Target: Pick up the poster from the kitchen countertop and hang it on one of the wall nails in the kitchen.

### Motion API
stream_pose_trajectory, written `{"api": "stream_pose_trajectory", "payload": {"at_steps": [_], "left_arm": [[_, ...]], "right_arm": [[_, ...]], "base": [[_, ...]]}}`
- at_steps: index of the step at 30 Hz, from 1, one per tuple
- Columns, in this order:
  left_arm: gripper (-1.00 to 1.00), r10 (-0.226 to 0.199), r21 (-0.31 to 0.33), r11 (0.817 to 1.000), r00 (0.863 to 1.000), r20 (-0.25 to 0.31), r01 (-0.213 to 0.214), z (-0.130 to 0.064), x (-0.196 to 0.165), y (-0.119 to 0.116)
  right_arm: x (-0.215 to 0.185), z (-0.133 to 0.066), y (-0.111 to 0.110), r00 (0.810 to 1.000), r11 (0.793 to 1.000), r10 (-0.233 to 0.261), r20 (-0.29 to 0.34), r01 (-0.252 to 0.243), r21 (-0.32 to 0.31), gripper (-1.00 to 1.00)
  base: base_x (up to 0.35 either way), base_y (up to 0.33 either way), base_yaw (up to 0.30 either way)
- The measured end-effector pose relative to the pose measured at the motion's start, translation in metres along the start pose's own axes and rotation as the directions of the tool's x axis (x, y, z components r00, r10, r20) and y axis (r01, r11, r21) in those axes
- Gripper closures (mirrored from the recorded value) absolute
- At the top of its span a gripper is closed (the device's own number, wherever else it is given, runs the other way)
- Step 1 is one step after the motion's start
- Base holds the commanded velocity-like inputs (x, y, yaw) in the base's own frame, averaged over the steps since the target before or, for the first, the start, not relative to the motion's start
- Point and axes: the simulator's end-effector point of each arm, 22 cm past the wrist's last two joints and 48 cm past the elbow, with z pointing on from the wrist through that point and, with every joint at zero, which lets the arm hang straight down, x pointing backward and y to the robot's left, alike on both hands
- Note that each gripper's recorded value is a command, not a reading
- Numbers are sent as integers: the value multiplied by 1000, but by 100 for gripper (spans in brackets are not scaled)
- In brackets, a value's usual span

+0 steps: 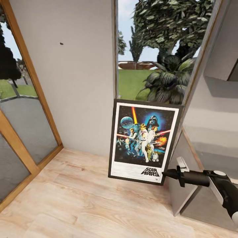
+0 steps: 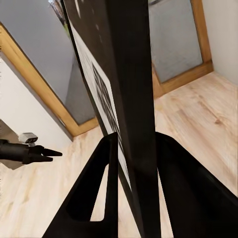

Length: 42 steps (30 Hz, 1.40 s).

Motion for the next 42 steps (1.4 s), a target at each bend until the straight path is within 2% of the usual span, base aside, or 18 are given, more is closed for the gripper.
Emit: {"api": "stream_pose_trajectory", "payload": {"at_steps": [24, 42], "left_arm": [[-100, 0, 0, 1000, 1000, 0, 0, 0, 0, 0], [-100, 0, 0, 1000, 1000, 1, 0, 0, 0, 0]], "right_arm": [[0, 1, 1, 1000, 1000, -3, 0, 3, -2, 100], [0, 3, 1, 1000, 1000, 2, 4, -2, -5, 100]], "base": [[148, 275, 269], [148, 282, 20]]}}
